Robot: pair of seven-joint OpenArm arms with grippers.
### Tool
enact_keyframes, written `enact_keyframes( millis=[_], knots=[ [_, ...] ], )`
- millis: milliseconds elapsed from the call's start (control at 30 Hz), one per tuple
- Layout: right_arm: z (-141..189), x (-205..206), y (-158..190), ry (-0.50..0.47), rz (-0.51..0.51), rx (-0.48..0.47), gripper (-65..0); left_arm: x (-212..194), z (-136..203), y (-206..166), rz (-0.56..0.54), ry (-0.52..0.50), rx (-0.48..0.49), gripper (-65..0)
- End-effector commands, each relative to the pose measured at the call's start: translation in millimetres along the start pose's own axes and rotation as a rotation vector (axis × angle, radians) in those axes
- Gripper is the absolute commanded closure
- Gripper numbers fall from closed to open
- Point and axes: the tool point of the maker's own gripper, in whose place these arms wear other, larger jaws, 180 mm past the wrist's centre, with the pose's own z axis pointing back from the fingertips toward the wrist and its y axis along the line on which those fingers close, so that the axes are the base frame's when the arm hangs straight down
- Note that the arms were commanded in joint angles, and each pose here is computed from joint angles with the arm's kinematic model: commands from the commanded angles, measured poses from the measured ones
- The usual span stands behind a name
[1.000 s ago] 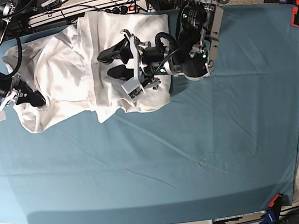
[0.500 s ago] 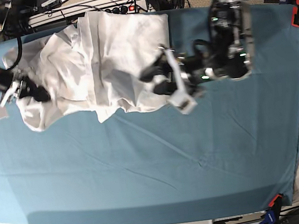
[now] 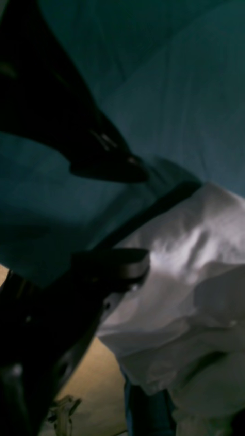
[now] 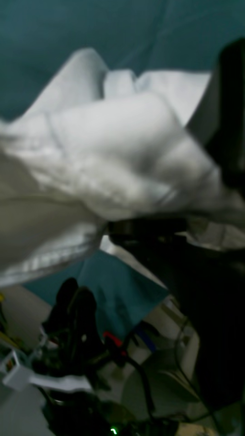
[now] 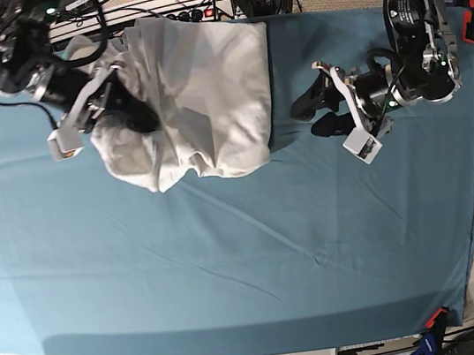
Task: Fold the T-shirt properly
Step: 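Lift the collar end with the right gripper and fold it over the hem fold, then release the folded bundle and raise both grippers away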
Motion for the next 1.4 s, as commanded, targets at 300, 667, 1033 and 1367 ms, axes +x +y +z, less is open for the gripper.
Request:
enact_keyframes(
  millis=[300, 667, 1033, 1367],
  knots=[
    [-53, 8, 28, -0.042, 0.082, -0.017, 0.0, 14, 5, -2, -0.02, -0.049, -0.013, -31.8],
    [-99, 13, 41, -0.012, 0.15, -0.159, 0.0, 13, 6, -1, -0.022, -0.045, -0.011, -31.8],
    [-114, -22, 25, 0.086, 0.088, -0.182, -23.0, 14, 6, -1, -0.022, -0.045, -0.011, -31.8],
    [-115, -5, 87, -0.014, 0.003, 0.157, -31.0, 13, 6, -1, -0.023, -0.043, -0.008, -31.8]
  ],
)
